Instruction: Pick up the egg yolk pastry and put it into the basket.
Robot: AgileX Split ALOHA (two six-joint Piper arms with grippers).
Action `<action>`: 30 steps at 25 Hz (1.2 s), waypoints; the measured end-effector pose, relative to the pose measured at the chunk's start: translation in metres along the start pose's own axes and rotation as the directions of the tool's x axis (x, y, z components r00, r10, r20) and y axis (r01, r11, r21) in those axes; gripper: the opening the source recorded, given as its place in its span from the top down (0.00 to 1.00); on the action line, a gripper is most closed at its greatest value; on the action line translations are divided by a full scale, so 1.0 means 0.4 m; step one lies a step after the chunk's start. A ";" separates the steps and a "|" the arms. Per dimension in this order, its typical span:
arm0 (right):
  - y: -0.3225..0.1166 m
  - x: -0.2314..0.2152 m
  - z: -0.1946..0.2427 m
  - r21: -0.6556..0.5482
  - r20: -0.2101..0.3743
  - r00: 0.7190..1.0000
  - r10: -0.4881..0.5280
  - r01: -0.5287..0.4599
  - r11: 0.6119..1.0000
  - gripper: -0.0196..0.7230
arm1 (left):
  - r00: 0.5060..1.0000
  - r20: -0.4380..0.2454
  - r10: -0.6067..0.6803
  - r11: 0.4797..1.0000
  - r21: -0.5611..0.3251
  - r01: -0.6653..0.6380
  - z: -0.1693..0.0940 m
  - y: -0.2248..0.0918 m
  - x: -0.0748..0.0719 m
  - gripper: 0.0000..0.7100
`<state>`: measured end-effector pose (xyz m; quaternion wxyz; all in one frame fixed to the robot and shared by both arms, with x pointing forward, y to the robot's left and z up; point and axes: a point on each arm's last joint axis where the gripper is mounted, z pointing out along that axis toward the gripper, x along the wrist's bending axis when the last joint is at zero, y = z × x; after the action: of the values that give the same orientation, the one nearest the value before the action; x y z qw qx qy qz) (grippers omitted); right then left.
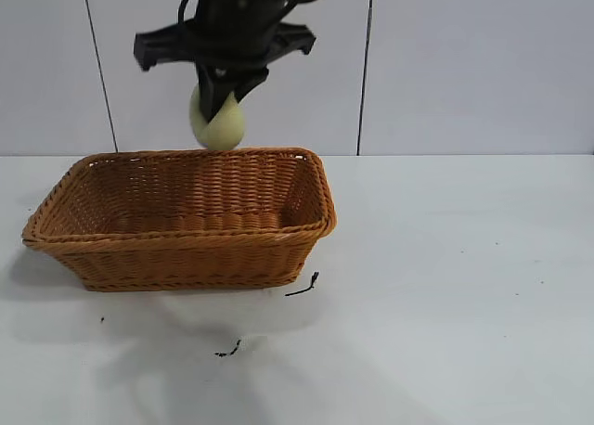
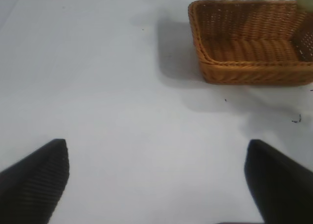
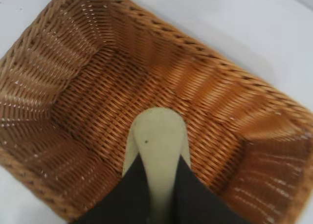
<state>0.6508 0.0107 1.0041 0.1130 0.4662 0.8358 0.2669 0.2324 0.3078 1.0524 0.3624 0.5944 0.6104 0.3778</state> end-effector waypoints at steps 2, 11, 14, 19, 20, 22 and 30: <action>-0.016 -0.005 0.055 0.012 0.003 1.000 0.007 -0.007 1.000 0.93 | 1.000 0.000 0.000 1.000 0.000 0.000 0.000 0.000 0.000 0.02; -0.071 -0.012 0.180 0.077 0.009 1.000 0.012 -0.013 0.997 0.68 | 1.000 0.000 0.000 1.000 0.000 0.000 0.000 0.000 0.000 0.02; -0.066 -0.012 0.181 0.058 0.007 1.000 0.010 -0.011 0.998 0.41 | 1.000 0.000 0.000 1.000 0.000 0.000 0.000 0.000 0.000 0.02; -0.027 -0.008 0.140 0.044 0.005 1.000 0.005 -0.006 0.999 0.14 | 1.000 0.000 0.000 1.000 0.000 0.000 0.000 0.000 0.000 0.02; -0.011 -0.006 0.119 0.043 0.006 1.000 0.004 -0.004 0.999 0.13 | 1.000 0.000 0.000 1.000 0.000 0.000 0.000 0.000 0.000 0.02; 0.017 -0.003 0.075 0.052 0.007 1.000 0.001 -0.001 0.999 0.12 | 1.000 0.000 0.000 1.000 0.000 0.000 0.000 0.000 0.000 0.02; 0.110 -0.115 -0.070 -0.063 0.063 0.996 0.063 -0.059 0.996 0.11 | 1.000 0.000 0.000 1.000 0.000 0.000 0.000 0.000 0.000 0.02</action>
<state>0.6952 -0.0189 1.0488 0.1463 0.4963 0.8085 0.2804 0.2324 0.3078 1.0524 0.3624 0.5944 0.6104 0.3778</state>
